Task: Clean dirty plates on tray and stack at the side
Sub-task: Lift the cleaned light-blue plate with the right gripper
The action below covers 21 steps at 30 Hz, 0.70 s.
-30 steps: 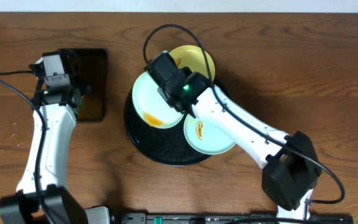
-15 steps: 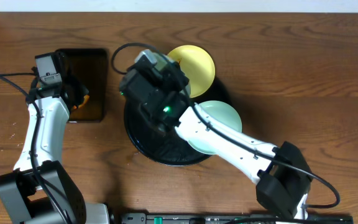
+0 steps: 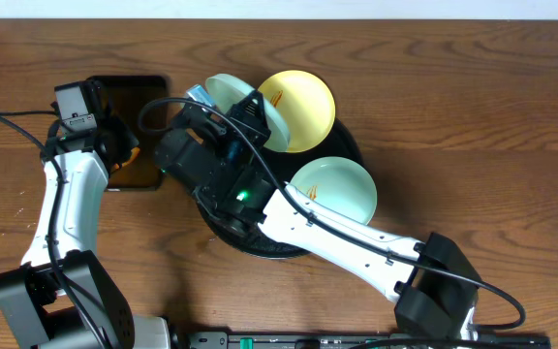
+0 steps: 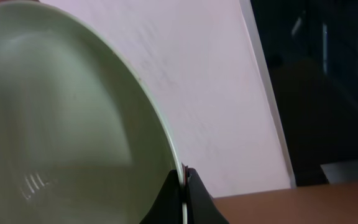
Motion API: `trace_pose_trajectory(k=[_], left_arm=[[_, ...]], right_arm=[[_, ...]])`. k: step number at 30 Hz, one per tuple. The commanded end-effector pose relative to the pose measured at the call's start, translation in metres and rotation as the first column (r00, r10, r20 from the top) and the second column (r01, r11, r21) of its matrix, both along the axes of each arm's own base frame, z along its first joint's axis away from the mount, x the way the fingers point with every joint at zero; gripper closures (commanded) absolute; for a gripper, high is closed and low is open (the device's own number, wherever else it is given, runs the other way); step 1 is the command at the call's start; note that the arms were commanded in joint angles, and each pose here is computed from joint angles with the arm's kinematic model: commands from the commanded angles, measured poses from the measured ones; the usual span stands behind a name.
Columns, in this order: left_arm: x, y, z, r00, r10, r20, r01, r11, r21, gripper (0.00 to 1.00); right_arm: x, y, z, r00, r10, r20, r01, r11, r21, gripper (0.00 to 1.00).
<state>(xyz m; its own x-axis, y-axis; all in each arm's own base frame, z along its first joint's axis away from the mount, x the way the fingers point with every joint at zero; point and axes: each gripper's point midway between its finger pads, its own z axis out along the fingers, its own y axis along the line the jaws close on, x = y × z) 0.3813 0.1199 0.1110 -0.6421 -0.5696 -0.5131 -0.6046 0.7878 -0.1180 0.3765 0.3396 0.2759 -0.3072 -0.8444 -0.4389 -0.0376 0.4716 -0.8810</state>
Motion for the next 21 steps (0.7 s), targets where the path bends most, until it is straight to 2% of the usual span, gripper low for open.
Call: trace_pose_trajectory(k=[1, 7, 11, 14, 18, 21], left_arm=[[-0.002, 0.001, 0.001, 1.0, -0.015, -0.003, 0.015, 1.0, 0.008, 0.93], [-0.002, 0.001, 0.001, 1.0, -0.015, -0.003, 0.015, 1.0, 0.008, 0.92], [-0.002, 0.001, 0.001, 1.0, -0.016, -0.004, 0.016, 1.0, 0.008, 0.93], [-0.003, 0.0, 0.0, 1.0, -0.016, -0.007, 0.016, 1.0, 0.007, 0.92], [-0.003, 0.0, 0.0, 1.0, -0.016, -0.01, 0.016, 1.0, 0.006, 0.92], [-0.004, 0.0, -0.001, 1.0, -0.016, -0.014, 0.016, 1.0, 0.004, 0.93]], right_arm=[[0.0, -0.014, 0.027, 0.997, -0.059, 0.058, 0.056, 0.997, 0.055, 0.99], [0.006, -0.02, 0.016, 0.996, -0.074, 0.039, 0.067, 0.987, 0.145, 0.99], [0.008, -0.016, -0.008, 0.998, -0.024, -0.052, 0.036, 0.971, 0.237, 0.99], [0.007, -0.013, -0.029, 0.989, 0.017, -0.145, 0.038, 0.93, 0.365, 0.99], [0.003, -0.01, -0.051, 0.926, 0.147, -0.348, 0.089, 0.81, 0.58, 0.99], [-0.004, -0.008, -0.051, 0.788, 0.365, -0.496, 0.173, 0.642, 0.747, 0.99]])
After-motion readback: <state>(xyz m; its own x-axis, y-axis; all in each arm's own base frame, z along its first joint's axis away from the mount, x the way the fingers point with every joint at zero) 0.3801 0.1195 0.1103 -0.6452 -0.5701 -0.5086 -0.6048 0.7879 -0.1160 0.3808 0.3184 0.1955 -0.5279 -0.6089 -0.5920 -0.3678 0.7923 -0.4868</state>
